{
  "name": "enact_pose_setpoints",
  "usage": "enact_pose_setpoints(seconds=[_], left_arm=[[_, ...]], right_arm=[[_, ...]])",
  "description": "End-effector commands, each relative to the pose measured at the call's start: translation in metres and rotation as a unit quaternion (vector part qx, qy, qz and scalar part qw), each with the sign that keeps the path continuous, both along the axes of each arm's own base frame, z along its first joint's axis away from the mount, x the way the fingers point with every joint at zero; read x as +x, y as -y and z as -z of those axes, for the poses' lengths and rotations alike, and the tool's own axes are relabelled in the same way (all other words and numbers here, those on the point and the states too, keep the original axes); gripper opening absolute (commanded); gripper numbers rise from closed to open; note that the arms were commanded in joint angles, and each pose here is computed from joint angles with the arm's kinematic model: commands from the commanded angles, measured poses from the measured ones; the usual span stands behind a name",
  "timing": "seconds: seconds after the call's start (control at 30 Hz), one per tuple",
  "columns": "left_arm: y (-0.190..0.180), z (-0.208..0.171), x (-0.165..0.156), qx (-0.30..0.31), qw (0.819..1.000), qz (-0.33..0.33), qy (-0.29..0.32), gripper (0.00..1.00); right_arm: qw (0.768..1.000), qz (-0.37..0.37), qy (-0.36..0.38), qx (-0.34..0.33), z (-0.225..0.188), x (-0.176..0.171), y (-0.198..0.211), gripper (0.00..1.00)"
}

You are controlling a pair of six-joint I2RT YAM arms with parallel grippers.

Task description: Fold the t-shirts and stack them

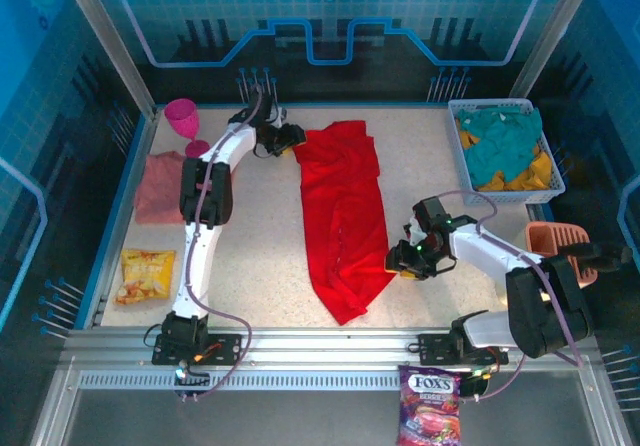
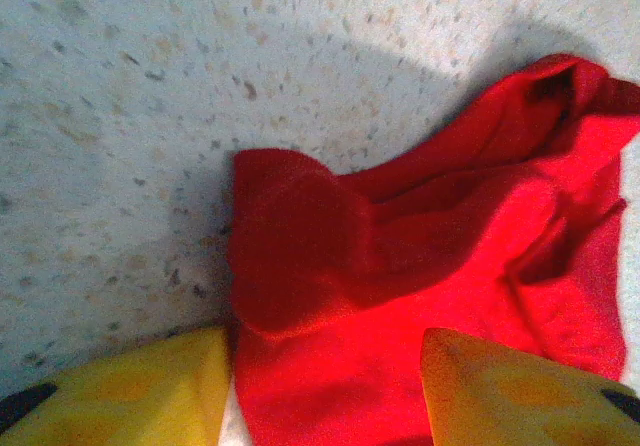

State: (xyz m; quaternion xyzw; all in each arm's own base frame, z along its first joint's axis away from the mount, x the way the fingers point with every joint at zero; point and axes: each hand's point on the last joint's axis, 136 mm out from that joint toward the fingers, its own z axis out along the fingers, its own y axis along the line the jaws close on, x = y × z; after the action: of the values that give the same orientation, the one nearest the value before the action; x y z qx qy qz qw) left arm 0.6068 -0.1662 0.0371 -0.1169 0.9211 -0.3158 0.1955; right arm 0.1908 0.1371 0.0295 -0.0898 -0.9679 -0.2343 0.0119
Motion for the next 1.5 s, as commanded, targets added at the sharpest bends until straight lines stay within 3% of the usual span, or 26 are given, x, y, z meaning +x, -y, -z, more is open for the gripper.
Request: enact_pose_setpoints(seconds=[0.0,0.1,0.4,0.53,0.63,0.8,1.1,1.17,1.3,1.37,1.4,1.47], left_arm=[[0.012,0.003,0.004,-0.023,1.0,0.0,-0.006,0.53],[0.017,0.009,0.004,-0.023,1.0,0.001,-0.008,0.51],[0.022,0.011,0.016,-0.024,0.999,-0.025,-0.004,0.41],[0.023,0.008,0.025,-0.033,0.999,-0.038,0.005,0.28],[0.019,0.003,0.033,-0.033,0.998,-0.057,0.012,0.12],[0.008,-0.012,0.053,-0.043,0.993,-0.103,0.036,0.01],[-0.032,-0.037,0.087,-0.071,0.982,-0.161,0.07,0.0],[-0.036,-0.043,0.092,-0.084,0.979,-0.165,0.081,0.0],[-0.041,-0.051,0.097,-0.09,0.977,-0.166,0.095,0.02],[-0.042,-0.049,0.097,-0.093,0.978,-0.164,0.091,0.21],[-0.043,-0.048,0.095,-0.093,0.978,-0.163,0.086,0.3],[-0.044,-0.048,0.089,-0.098,0.981,-0.152,0.072,0.35]], right_arm=[[1.0,-0.002,0.005,0.011,0.005,0.002,-0.01,0.45],[1.0,-0.001,0.005,0.018,0.012,0.008,-0.016,0.42],[1.0,0.016,0.006,0.003,0.02,0.009,-0.012,0.22],[1.0,0.025,0.001,-0.005,0.02,0.0,-0.006,0.11],[0.999,0.045,-0.012,-0.014,0.021,-0.007,0.001,0.03],[0.994,0.102,-0.045,-0.006,0.019,-0.023,0.005,0.0],[0.981,0.156,-0.113,0.02,0.018,-0.069,-0.006,0.0],[0.981,0.154,-0.116,0.023,0.016,-0.076,-0.011,0.04],[0.982,0.139,-0.125,0.019,0.014,-0.085,-0.016,0.29],[0.985,0.125,-0.122,0.014,0.012,-0.086,-0.016,0.57],[0.986,0.117,-0.115,0.008,0.01,-0.084,-0.015,0.63],[0.991,0.101,-0.089,-0.014,-0.001,-0.076,-0.01,0.69]])
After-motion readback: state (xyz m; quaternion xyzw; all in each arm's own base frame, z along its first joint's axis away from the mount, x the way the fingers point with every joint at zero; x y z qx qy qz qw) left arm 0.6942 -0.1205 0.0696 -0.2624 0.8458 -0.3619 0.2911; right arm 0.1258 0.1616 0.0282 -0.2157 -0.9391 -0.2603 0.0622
